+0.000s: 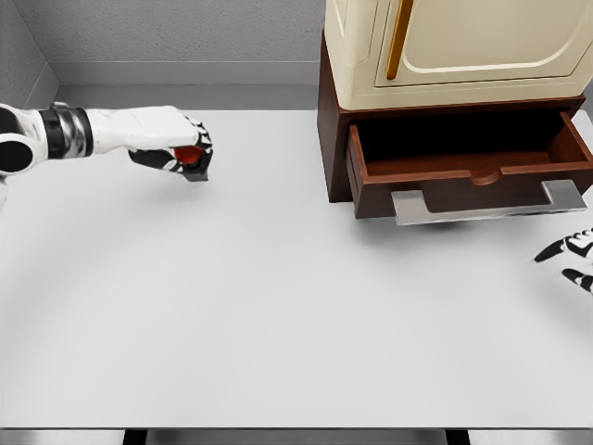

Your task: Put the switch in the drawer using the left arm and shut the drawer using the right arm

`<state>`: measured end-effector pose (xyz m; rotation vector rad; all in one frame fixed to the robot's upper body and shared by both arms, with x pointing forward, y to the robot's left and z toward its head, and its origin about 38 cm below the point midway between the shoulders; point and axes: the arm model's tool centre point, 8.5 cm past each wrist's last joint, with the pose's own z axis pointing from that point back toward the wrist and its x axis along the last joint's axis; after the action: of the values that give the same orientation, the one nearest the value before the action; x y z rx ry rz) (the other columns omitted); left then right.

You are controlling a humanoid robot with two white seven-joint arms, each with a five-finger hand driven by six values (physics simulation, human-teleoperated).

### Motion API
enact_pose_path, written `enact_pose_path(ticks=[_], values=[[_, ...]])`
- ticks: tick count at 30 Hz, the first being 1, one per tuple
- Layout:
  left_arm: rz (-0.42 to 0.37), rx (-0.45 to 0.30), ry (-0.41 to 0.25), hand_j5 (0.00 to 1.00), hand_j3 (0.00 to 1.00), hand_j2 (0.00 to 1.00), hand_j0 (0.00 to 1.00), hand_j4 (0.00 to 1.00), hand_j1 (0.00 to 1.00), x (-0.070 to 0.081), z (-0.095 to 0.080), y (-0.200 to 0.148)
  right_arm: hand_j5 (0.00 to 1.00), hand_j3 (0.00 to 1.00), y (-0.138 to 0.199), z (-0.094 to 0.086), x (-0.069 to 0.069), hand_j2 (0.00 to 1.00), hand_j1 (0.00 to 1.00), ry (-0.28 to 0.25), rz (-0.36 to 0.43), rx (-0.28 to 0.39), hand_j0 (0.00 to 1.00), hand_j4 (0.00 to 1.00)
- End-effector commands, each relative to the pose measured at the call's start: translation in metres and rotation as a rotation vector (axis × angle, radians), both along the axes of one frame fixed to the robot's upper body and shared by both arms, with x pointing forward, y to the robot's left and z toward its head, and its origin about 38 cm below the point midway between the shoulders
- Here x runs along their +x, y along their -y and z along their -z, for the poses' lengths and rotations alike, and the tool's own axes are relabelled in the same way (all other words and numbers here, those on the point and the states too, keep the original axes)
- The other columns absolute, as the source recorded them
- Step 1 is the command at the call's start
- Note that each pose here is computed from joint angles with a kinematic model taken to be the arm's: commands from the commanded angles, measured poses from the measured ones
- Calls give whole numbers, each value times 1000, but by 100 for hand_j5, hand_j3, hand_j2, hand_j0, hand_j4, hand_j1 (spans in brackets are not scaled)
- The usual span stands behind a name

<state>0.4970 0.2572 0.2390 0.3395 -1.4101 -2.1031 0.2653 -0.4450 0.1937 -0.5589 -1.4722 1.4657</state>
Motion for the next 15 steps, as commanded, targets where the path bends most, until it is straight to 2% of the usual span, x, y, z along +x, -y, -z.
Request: enact_pose_path(ticks=[1,4,9,15], values=[[13,-41,-2,35,35,35,35,35,35,-2,-6,5,59,59,6,-8,-1,59,59,19,16,0,59,59],[22,-90,-3,35,35,35,35,35,35,-1,-16,8,60,60,8,-11,-1,60,60,26,20,1,60,60],[68,-127,16,35,35,35,35,35,35,-5,-29,23,60,60,8,-12,0,60,60,28,18,3,60,60],[115,-164,25,35,35,35,35,35,35,-9,-36,41,60,60,10,-22,2,60,60,35,1,1,60,60]])
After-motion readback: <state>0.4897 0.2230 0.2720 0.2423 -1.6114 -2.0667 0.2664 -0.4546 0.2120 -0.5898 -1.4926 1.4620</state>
